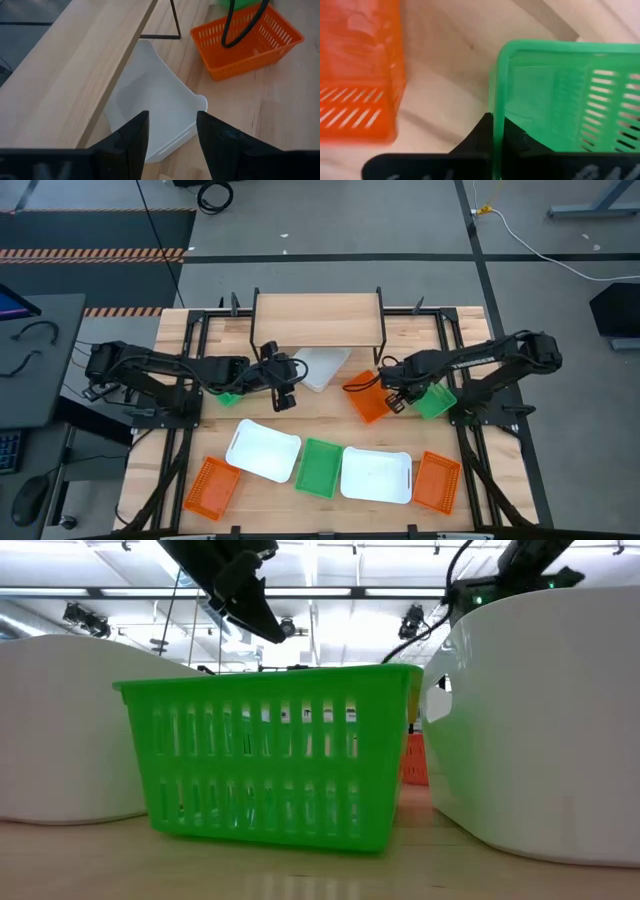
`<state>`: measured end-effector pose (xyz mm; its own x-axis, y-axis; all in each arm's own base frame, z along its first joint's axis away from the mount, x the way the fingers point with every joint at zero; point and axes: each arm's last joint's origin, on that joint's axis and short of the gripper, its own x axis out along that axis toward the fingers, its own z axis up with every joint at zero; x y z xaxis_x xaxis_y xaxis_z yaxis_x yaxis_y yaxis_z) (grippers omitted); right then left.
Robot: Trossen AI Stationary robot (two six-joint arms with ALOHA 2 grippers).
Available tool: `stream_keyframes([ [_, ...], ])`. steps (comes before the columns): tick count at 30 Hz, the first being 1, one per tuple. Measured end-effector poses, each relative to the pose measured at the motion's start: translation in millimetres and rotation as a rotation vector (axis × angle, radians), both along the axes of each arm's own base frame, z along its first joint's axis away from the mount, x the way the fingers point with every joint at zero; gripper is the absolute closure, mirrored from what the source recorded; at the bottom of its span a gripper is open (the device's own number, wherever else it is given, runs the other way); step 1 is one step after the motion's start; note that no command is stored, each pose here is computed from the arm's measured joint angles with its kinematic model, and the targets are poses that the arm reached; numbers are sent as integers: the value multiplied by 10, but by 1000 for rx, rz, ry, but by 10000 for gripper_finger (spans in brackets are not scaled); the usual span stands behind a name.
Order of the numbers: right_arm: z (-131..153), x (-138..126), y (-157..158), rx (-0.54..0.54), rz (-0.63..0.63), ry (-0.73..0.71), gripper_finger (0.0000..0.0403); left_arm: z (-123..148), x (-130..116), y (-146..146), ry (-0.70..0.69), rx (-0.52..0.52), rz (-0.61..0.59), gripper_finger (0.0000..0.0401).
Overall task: Stack baskets on shelf by color
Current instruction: Put the right green bin on the shelf
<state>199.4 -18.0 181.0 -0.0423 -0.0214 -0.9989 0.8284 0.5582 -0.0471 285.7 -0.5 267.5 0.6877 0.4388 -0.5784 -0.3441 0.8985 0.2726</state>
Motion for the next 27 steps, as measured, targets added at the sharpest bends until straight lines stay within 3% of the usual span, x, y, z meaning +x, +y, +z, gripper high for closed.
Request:
stream_keyframes([
  [14, 1150, 258, 67, -150, 104, -189, 399, 1, 0, -1, 0, 0, 0, 229],
  [22, 1820, 452, 22, -283, 186, -461, 400, 1, 0, -1, 0, 0, 0, 229],
  [27, 2082, 772, -128, -370, 251, -649, 400, 3, 2, 7, -2, 3, 1, 228],
])
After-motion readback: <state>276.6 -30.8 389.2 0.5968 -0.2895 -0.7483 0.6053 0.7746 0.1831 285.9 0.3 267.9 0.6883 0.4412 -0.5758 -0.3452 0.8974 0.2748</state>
